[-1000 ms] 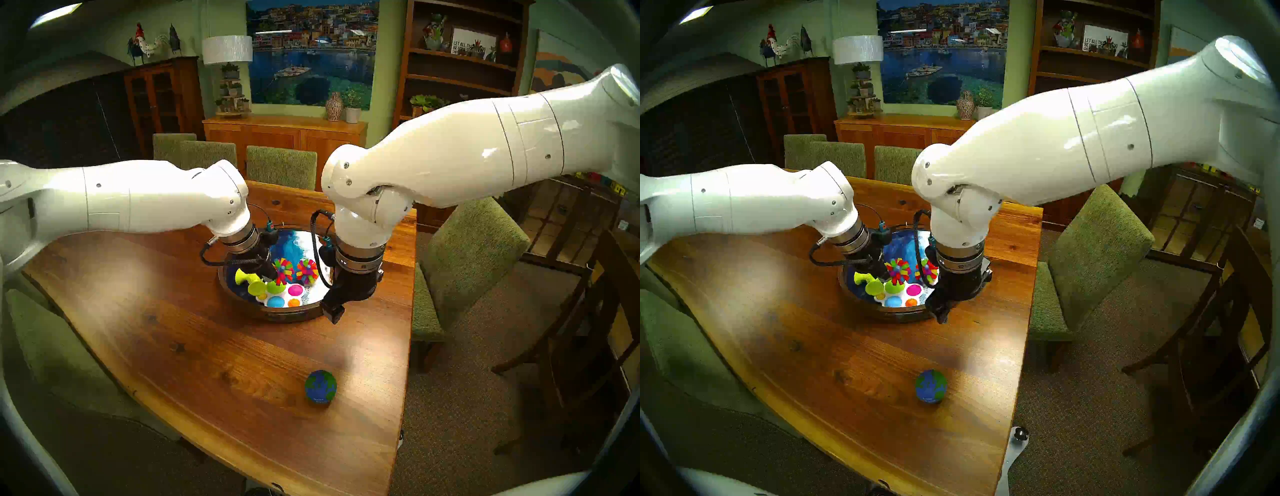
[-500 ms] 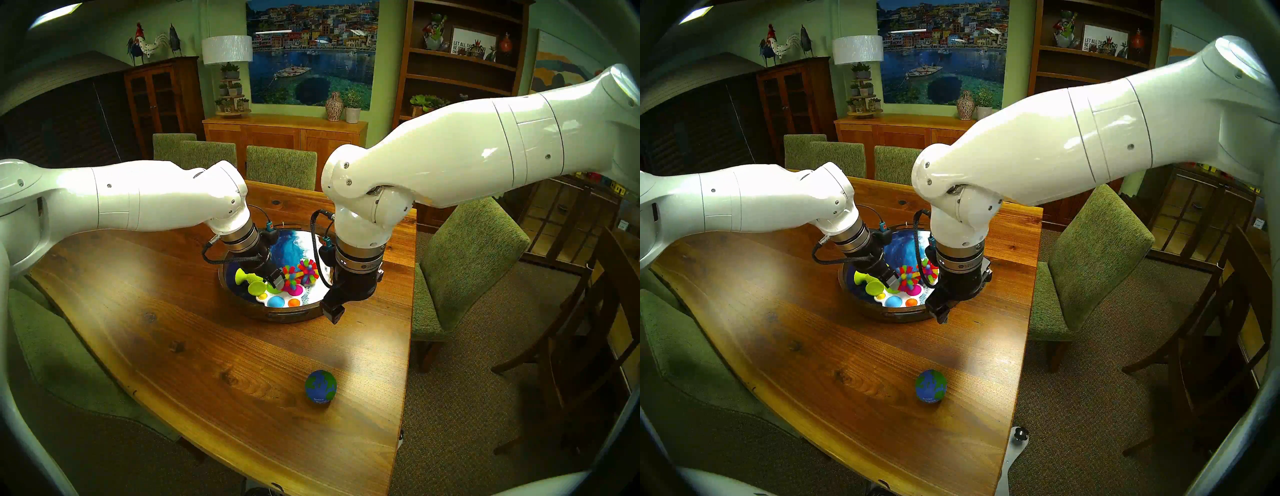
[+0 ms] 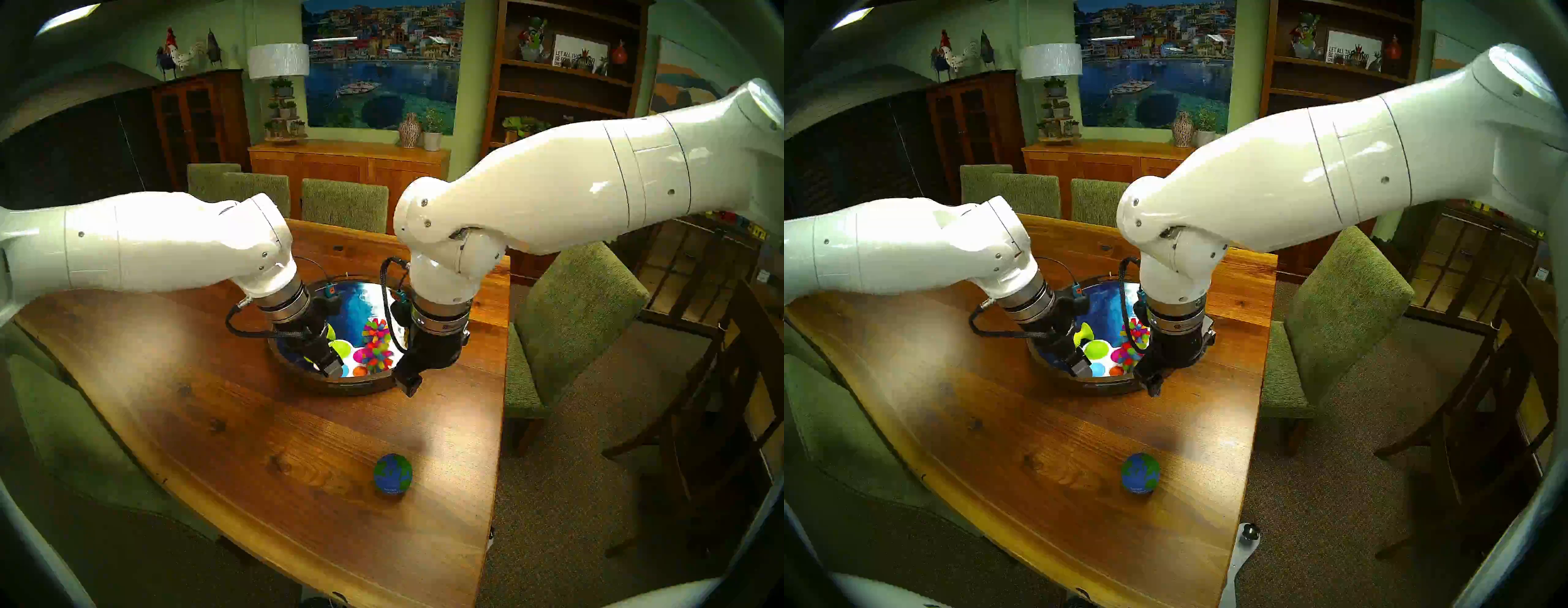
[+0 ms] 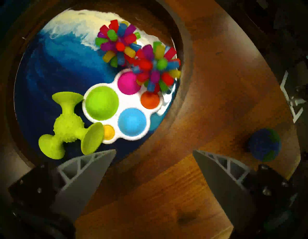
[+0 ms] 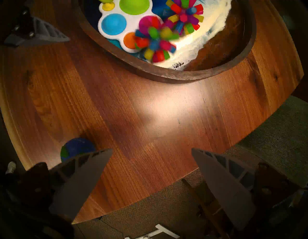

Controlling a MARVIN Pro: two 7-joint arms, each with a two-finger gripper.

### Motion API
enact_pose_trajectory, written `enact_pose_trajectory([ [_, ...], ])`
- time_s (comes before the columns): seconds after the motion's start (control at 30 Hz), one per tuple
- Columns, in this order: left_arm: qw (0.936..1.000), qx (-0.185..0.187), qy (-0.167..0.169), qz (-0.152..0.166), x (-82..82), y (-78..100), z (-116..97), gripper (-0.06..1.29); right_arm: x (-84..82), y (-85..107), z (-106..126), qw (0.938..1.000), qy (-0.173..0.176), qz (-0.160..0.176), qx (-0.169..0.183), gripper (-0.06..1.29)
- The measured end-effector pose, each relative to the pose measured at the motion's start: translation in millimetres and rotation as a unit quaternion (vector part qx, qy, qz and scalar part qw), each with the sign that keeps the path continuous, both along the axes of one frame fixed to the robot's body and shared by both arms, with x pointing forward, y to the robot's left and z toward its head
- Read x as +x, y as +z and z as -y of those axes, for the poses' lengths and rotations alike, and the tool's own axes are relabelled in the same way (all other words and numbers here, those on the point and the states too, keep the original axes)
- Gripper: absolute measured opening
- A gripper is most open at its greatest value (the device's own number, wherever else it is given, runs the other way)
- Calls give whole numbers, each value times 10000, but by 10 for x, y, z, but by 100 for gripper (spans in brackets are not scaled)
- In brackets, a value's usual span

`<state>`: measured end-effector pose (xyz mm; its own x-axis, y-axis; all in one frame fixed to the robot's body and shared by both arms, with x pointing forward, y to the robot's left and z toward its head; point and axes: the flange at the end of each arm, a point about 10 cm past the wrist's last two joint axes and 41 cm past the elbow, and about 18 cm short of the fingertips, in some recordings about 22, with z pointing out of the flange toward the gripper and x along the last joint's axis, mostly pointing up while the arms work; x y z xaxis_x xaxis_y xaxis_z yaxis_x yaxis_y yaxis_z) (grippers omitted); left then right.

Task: Put toys in center tray

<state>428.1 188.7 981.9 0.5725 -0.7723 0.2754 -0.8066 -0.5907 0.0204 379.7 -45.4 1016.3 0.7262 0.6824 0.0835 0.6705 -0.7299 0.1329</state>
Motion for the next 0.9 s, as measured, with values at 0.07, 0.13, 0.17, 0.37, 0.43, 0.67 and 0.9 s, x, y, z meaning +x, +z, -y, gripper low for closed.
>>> enact_pose_trajectory([
  [0.07,10000,37,-48,-24,-73,-20,-31,123,0,0,0,10000,0,0,0,123],
  [0.13,9999,99,-101,-73,-173,-63,-80,123,0,-1,0,10000,0,0,-1,123],
  [0.17,9998,124,-115,-99,-216,-84,-106,123,0,-1,0,10000,0,0,-1,123],
  [0.37,9994,247,-151,-203,-470,-185,-289,123,0,-1,1,10000,0,0,-2,123],
  [0.43,9994,257,-135,-192,-508,-188,-334,123,0,-1,1,10000,0,0,-2,123],
  [0.67,9999,158,3,57,-573,-38,-506,123,0,-1,1,10000,0,0,-2,123],
  [0.9,9999,-26,55,159,-681,81,-623,123,0,-1,1,10000,0,-1,-2,123],
])
